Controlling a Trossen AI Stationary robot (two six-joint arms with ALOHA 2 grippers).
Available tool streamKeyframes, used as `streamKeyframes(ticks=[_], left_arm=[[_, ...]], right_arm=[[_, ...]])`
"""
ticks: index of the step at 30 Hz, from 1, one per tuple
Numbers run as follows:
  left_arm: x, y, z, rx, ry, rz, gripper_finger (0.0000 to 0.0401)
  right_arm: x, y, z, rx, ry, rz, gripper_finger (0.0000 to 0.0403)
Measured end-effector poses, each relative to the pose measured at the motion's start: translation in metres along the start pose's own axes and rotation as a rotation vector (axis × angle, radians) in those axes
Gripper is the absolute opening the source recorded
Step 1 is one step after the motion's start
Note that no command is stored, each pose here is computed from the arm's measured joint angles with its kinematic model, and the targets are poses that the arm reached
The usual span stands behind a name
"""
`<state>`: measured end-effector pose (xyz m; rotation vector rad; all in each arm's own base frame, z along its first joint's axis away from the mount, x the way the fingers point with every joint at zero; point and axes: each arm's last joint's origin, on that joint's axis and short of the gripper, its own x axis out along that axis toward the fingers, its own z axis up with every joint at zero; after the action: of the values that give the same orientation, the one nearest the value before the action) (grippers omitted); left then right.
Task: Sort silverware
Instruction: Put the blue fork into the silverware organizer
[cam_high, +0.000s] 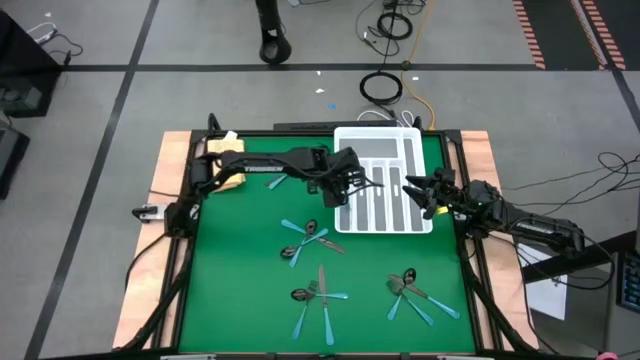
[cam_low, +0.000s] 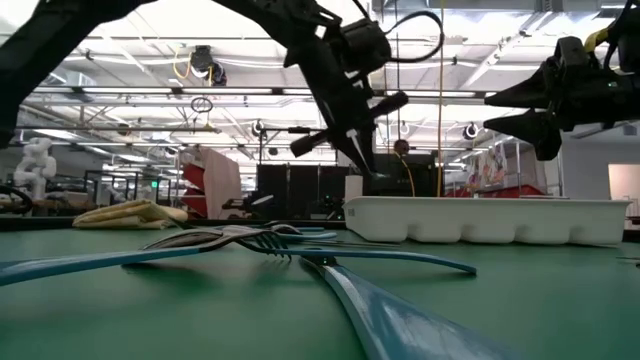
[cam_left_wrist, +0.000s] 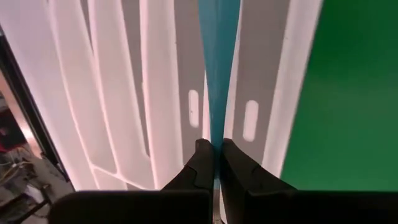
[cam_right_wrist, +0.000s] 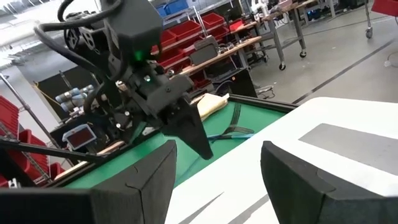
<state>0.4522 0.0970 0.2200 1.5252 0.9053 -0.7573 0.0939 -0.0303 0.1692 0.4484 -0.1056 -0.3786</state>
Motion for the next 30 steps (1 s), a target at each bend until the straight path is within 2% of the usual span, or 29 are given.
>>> streamKeyframes(ticks=[7,13,30], left_arm=[[0.019,-0.007,-0.003,0.009,-0.042,-0.070,0.0008],[0.031,-0.010,-0.003,0.053,-0.053,-0.084,0.0008],[0.032,-0.010,0.000,0.073,-0.106,-0.075,0.0023]], right_arm=[[0.000,0.000,0.000,0.003,0.001,0.000,0.0219],[0.000,0.000,0.000,0.003,0.002,-0.001,0.0219],[0.000,0.000,0.000,0.004,0.003,0.000,0.0219]])
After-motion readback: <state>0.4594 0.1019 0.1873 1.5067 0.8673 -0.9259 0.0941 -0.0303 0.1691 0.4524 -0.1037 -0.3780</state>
